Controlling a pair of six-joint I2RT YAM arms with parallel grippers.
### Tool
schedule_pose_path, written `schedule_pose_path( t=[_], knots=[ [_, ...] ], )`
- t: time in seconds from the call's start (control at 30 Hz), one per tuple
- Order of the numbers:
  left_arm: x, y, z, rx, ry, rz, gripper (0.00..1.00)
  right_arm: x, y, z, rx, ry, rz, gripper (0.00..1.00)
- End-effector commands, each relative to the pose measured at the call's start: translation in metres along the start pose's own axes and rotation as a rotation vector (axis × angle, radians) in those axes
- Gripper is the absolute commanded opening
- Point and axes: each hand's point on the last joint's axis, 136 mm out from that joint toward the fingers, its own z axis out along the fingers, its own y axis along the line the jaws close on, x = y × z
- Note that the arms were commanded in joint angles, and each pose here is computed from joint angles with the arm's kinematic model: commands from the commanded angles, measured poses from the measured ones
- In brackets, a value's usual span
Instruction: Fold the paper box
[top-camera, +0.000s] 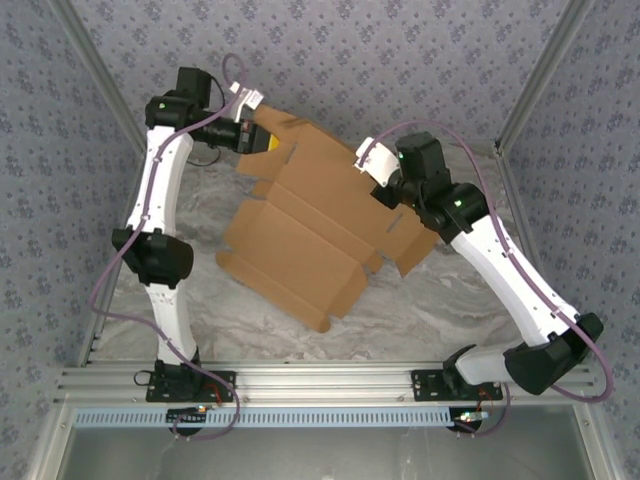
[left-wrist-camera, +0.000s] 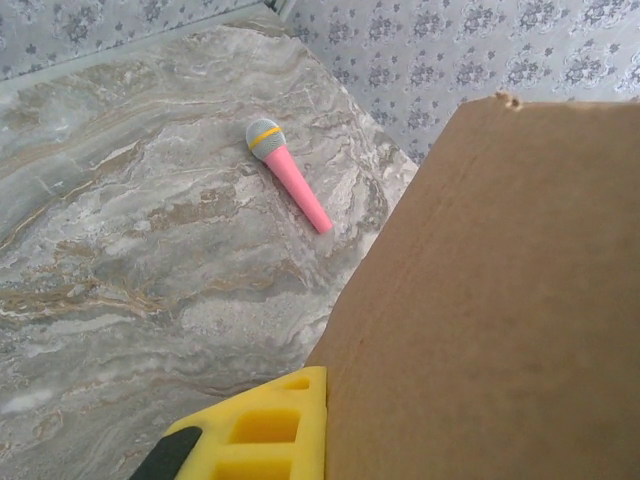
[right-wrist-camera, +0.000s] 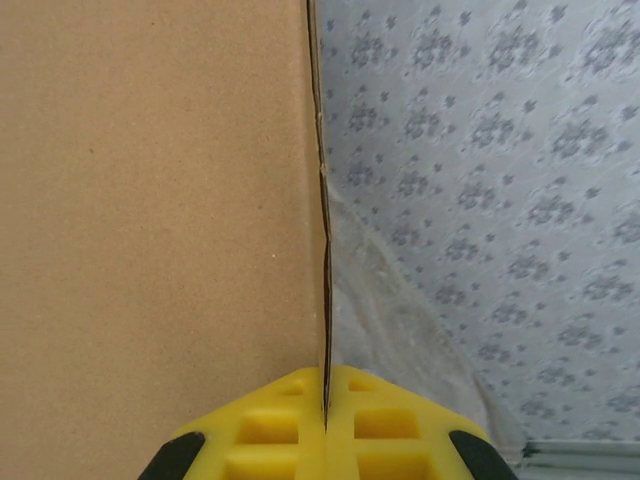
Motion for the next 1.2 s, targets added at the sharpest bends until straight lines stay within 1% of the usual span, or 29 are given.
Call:
schedule_pose_path(
  t=[0.0,0.17,0.23,0.27,0.33,0.4,0.47,0.53,0.6,0.67,0.73,0.77,0.83,0.97,1.1,1.17],
  knots=[
    [-0.018,0.006,-0.012,-0.014,-0.063,0.033,0.14,0.035,0.01,-0.001,-0.071,0.124,0.067,0.0],
    [-0.018,0.023,-0.005,-0.038,-0.058,0.032,0.33,0.041,0.014,0.001,-0.122,0.12,0.083,0.0],
    [-0.021,0.037,-0.007,-0.094,-0.069,0.011,0.4,0.045,0.014,0.003,-0.135,0.13,0.089,0.0],
    [-0.023,0.049,-0.011,-0.154,-0.077,-0.006,0.42,0.048,0.015,0.005,-0.139,0.136,0.093,0.0],
    [-0.026,0.07,-0.021,-0.263,-0.1,-0.058,0.44,0.053,0.015,0.009,-0.145,0.151,0.103,0.0],
    [-0.025,0.084,-0.028,-0.341,-0.12,-0.11,0.44,0.062,0.016,0.014,-0.148,0.176,0.123,0.0],
    [-0.02,0.086,-0.026,-0.368,-0.149,-0.133,0.45,0.07,0.015,0.02,-0.142,0.2,0.143,0.0],
    [-0.013,0.085,-0.022,-0.388,-0.208,-0.136,0.46,0.078,0.014,0.027,-0.134,0.227,0.161,0.0],
    [0.002,0.085,-0.017,-0.409,-0.272,-0.147,0.5,0.086,0.013,0.033,-0.115,0.263,0.169,0.0],
    [0.02,0.079,-0.008,-0.403,-0.31,-0.167,0.51,0.092,0.012,0.038,-0.107,0.283,0.179,0.0],
    [0.038,0.071,0.011,-0.363,-0.321,-0.192,0.52,0.096,0.011,0.041,-0.1,0.296,0.198,0.0],
    [0.05,0.067,0.024,-0.355,-0.312,-0.22,0.54,0.097,0.011,0.044,-0.099,0.299,0.208,0.0],
    [0.068,0.058,0.051,-0.333,-0.274,-0.229,0.54,0.099,0.012,0.048,-0.099,0.306,0.223,0.0],
    [0.097,0.028,0.116,-0.233,-0.198,-0.19,0.54,0.106,0.013,0.055,-0.095,0.324,0.247,0.0],
    [0.117,0.016,0.174,-0.185,-0.139,-0.159,0.51,0.116,0.012,0.06,-0.087,0.353,0.265,0.0],
    [0.126,0.012,0.194,-0.184,-0.11,-0.127,0.49,0.121,0.011,0.062,-0.074,0.372,0.263,0.0]
  ],
)
